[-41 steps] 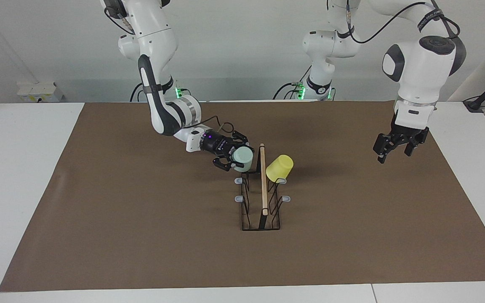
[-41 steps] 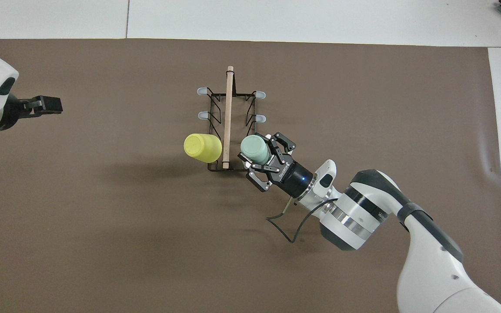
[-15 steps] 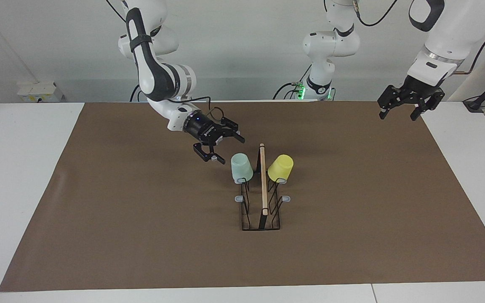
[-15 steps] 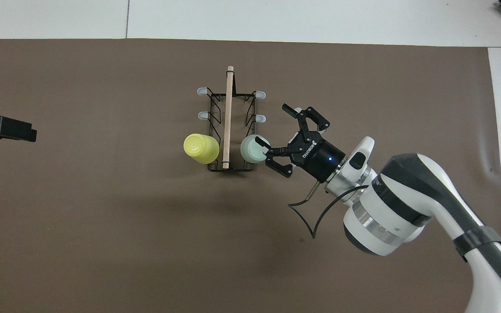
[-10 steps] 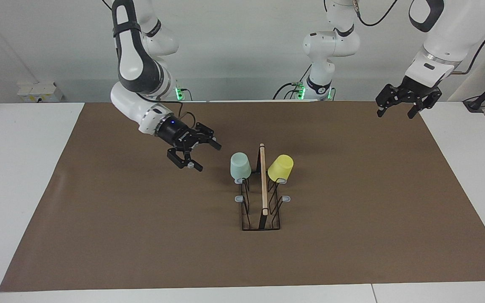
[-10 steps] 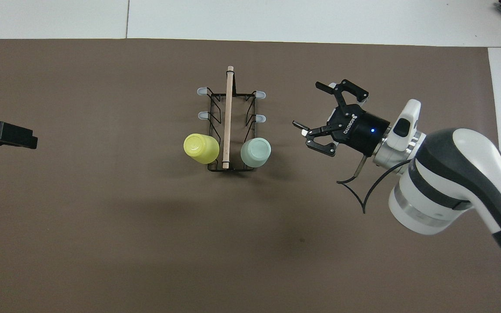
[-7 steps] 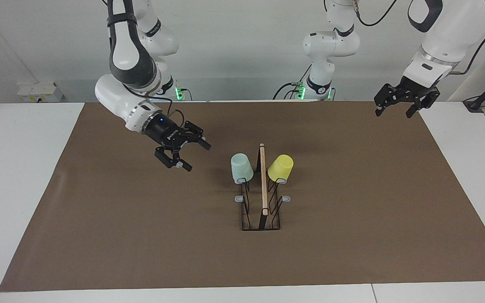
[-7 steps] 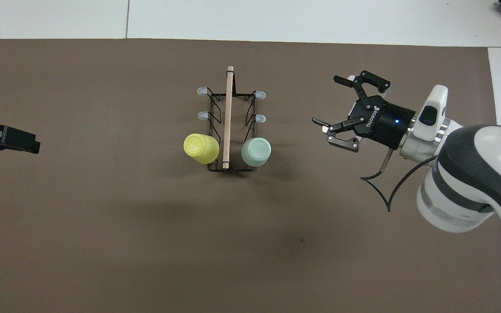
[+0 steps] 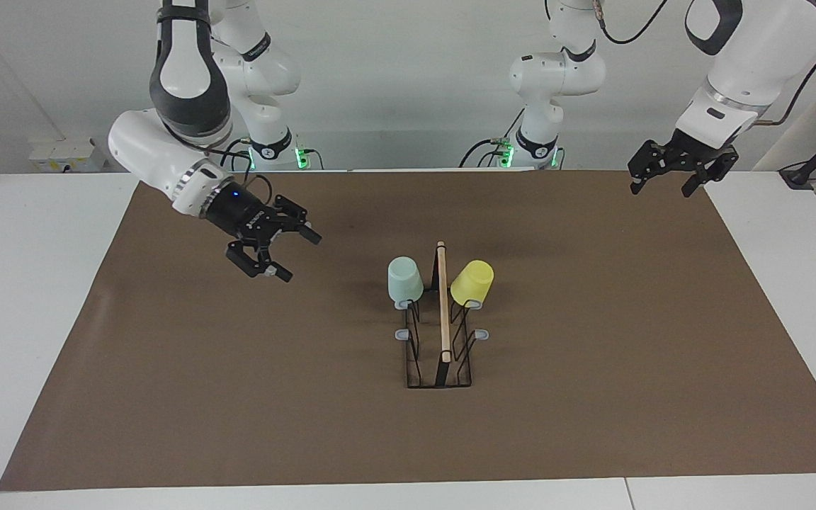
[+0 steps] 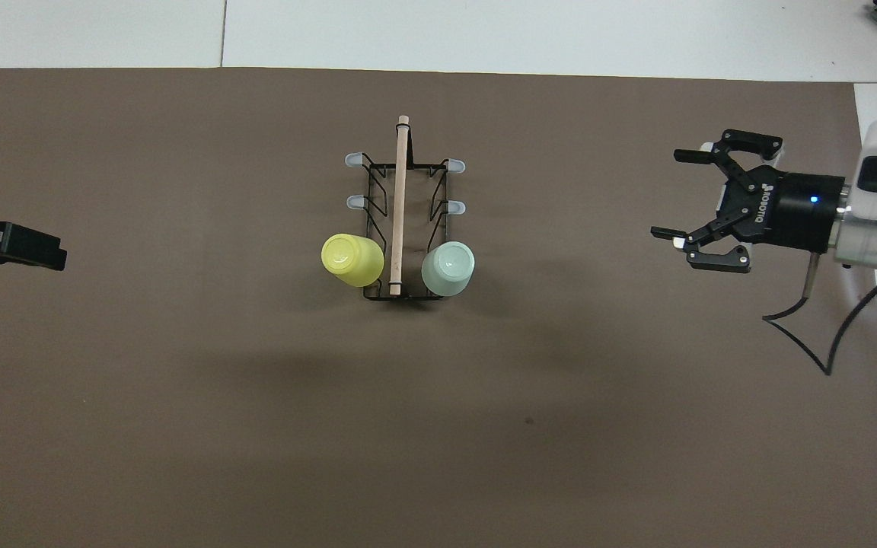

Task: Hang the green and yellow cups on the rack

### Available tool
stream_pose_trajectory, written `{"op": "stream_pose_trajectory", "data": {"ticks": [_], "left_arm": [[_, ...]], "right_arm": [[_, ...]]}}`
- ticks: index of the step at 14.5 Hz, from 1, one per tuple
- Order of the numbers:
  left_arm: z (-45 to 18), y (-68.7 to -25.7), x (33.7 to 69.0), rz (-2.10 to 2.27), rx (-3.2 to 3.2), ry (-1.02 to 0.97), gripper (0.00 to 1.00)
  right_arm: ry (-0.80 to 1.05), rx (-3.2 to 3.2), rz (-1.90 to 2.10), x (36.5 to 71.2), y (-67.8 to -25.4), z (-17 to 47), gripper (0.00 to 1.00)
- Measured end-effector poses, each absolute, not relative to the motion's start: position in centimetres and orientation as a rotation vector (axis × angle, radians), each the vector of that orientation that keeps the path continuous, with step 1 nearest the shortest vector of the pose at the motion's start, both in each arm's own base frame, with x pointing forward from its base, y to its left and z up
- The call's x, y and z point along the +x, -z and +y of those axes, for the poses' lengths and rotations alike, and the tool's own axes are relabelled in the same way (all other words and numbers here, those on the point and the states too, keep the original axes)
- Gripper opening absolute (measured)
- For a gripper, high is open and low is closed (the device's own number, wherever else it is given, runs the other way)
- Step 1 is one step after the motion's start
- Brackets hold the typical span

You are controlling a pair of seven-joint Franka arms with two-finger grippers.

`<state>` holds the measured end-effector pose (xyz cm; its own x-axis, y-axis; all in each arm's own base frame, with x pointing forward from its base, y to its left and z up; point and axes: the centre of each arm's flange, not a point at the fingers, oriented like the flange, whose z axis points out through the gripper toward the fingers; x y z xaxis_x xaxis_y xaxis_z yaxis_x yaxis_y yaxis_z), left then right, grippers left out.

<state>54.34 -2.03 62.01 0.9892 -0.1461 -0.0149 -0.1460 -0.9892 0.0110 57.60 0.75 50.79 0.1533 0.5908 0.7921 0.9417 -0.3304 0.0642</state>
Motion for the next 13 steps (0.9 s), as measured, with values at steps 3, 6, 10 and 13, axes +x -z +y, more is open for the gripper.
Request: {"op": "stream_pose_trajectory", "data": {"ticks": [3,6,10,13], "left_arm": [[-2.0,-62.0,54.3,-0.231,3.124,0.025,1.0],[-2.0,-62.0,54.3,-0.234,3.125,0.024,1.0],[-2.1,-62.1,54.3,-0.236,3.125,0.023,1.0],[-2.1,-62.1,54.3,-0.236,3.125,0.025,1.0]], "right_arm": [[0.851,-2.105,-1.444,56.5,-54.4,-0.9,1.0],[0.652,-2.244,-1.362,55.1,-58.5,-0.7,1.0],[0.397,-2.501,-1.023,53.8,-62.1,-1.0,1.0],[0.198,-2.686,-0.75,53.1,-61.9,-1.1,1.0]]}}
